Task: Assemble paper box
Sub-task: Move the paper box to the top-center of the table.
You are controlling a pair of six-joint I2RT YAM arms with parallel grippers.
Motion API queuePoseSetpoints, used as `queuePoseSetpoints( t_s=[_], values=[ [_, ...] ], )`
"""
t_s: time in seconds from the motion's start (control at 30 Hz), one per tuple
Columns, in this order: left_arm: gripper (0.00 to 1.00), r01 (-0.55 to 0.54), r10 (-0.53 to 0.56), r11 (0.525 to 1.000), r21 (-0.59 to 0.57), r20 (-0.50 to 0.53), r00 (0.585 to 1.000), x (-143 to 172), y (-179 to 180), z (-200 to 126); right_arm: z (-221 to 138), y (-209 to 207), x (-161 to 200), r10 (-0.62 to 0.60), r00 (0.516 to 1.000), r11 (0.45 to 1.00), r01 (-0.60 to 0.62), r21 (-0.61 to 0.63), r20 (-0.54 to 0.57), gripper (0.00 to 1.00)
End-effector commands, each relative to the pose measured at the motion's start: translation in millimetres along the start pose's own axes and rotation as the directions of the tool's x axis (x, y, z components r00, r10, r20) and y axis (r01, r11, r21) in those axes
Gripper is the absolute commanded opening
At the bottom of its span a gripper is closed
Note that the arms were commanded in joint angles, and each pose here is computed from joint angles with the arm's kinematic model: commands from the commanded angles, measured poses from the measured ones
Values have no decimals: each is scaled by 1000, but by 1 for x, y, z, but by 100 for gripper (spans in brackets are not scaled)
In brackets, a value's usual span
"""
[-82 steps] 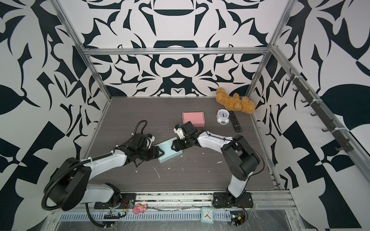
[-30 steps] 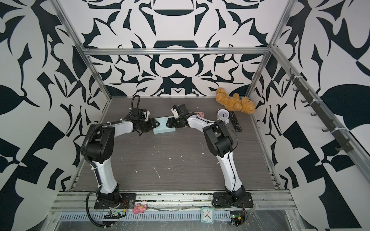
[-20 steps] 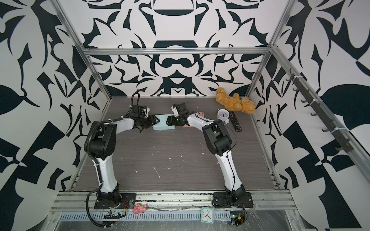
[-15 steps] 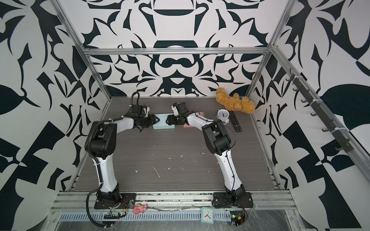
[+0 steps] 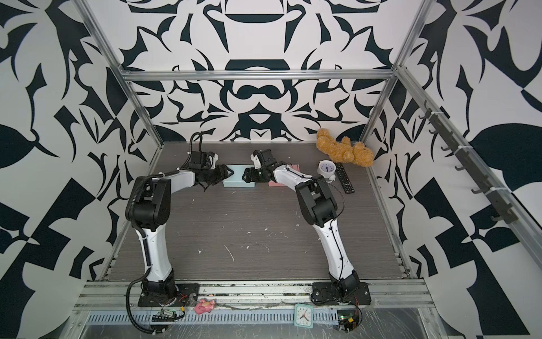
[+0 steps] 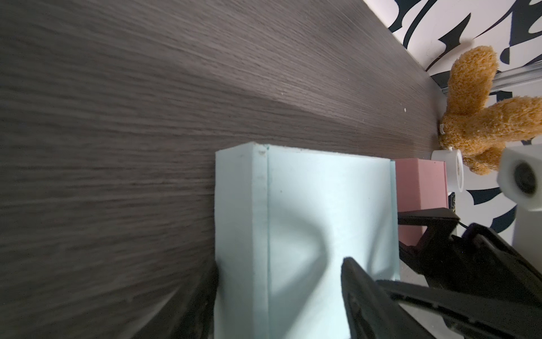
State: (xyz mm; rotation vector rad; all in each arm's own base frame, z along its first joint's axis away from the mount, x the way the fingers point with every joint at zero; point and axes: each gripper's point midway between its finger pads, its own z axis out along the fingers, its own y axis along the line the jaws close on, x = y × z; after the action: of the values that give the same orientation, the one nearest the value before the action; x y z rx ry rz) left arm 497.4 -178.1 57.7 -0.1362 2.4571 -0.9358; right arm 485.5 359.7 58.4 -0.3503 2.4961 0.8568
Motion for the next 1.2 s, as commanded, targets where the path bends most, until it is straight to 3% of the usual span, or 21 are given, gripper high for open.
queuePoseSetpoints(
  t_s=[0.0,0.33,0.5,0.83,1.17],
  values=[
    [70,-26,28,995,95,-20,999,0,-22,3,1,39,-4,-36,999,993,37,-112,5,80],
    [82,-33,33,999,25,6,999,-5,-9,-6,-4,41,-9,-37,999,994,40,-106,24,86],
    [90,-18,18,1000,24,24,1000,-8,-5,-12,-7,40,-11,-33,999,995,36,-98,36,99],
    [100,21,-24,998,53,68,997,-12,1,-33,-21,43,-17,-36,997,996,42,-80,71,99],
    [99,18,-24,998,52,117,993,-13,-2,-60,-45,52,-26,-45,993,996,53,-68,113,99]
  ],
)
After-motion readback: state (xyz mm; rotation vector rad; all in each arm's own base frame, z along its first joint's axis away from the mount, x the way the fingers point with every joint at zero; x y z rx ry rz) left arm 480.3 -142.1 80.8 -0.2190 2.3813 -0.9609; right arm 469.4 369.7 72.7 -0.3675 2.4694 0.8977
